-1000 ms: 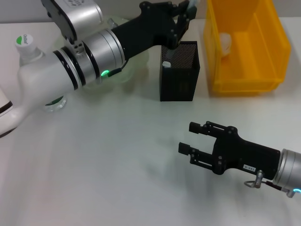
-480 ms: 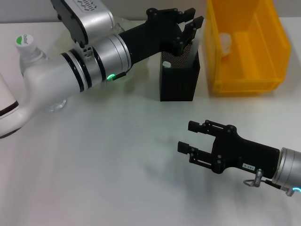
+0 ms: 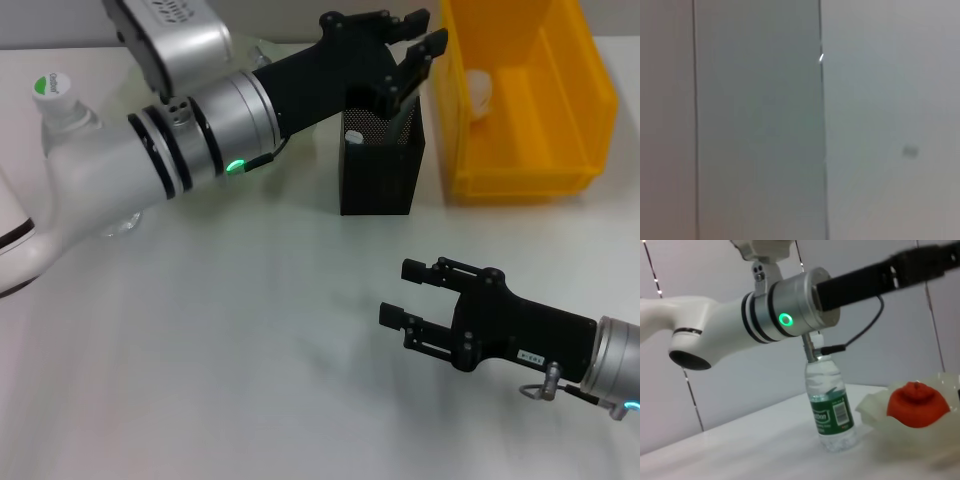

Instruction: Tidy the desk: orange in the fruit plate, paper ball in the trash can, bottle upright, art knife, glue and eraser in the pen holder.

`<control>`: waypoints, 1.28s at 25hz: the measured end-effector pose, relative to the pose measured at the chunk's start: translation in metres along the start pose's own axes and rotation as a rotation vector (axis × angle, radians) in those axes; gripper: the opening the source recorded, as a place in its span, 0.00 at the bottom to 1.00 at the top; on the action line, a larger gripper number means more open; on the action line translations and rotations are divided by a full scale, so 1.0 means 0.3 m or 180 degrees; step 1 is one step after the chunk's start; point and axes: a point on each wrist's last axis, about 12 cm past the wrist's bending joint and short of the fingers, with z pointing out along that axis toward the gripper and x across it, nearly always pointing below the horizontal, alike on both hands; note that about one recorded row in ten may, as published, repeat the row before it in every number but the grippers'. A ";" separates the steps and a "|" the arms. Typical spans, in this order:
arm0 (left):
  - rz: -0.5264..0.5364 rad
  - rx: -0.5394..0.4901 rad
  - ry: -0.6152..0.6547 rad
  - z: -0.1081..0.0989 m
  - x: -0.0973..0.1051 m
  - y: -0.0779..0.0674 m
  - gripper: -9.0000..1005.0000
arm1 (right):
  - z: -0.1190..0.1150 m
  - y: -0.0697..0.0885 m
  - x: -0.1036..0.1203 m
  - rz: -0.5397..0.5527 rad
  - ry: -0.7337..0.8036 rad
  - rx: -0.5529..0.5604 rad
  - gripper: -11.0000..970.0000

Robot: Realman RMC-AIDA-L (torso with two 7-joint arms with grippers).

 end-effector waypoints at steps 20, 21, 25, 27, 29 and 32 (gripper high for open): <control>-0.0290 0.0562 -0.0308 -0.506 -0.070 -0.004 0.70 | 0.005 -0.013 -0.051 -0.0180 -0.0148 -0.0150 0.77; -0.0290 0.0562 -0.0308 -0.506 -0.070 -0.004 0.74 | 0.006 -0.014 -0.056 -0.0203 -0.0152 -0.0169 0.77; -0.0345 0.0402 -0.0109 -0.643 -0.014 -0.016 0.79 | 0.015 -0.022 -0.084 -0.0182 -0.0209 -0.0255 0.78; -0.0413 0.0375 -0.0030 -0.692 0.009 -0.025 0.79 | 0.017 -0.025 -0.092 -0.0181 -0.0220 -0.0272 0.78; -0.0486 0.0408 0.0083 -0.728 0.035 -0.039 0.78 | 0.020 -0.028 -0.106 -0.0211 -0.0242 -0.0313 0.78; -0.0618 0.0489 0.0320 -0.756 0.077 -0.054 0.78 | 0.022 -0.027 -0.128 -0.0286 -0.0304 -0.0412 0.79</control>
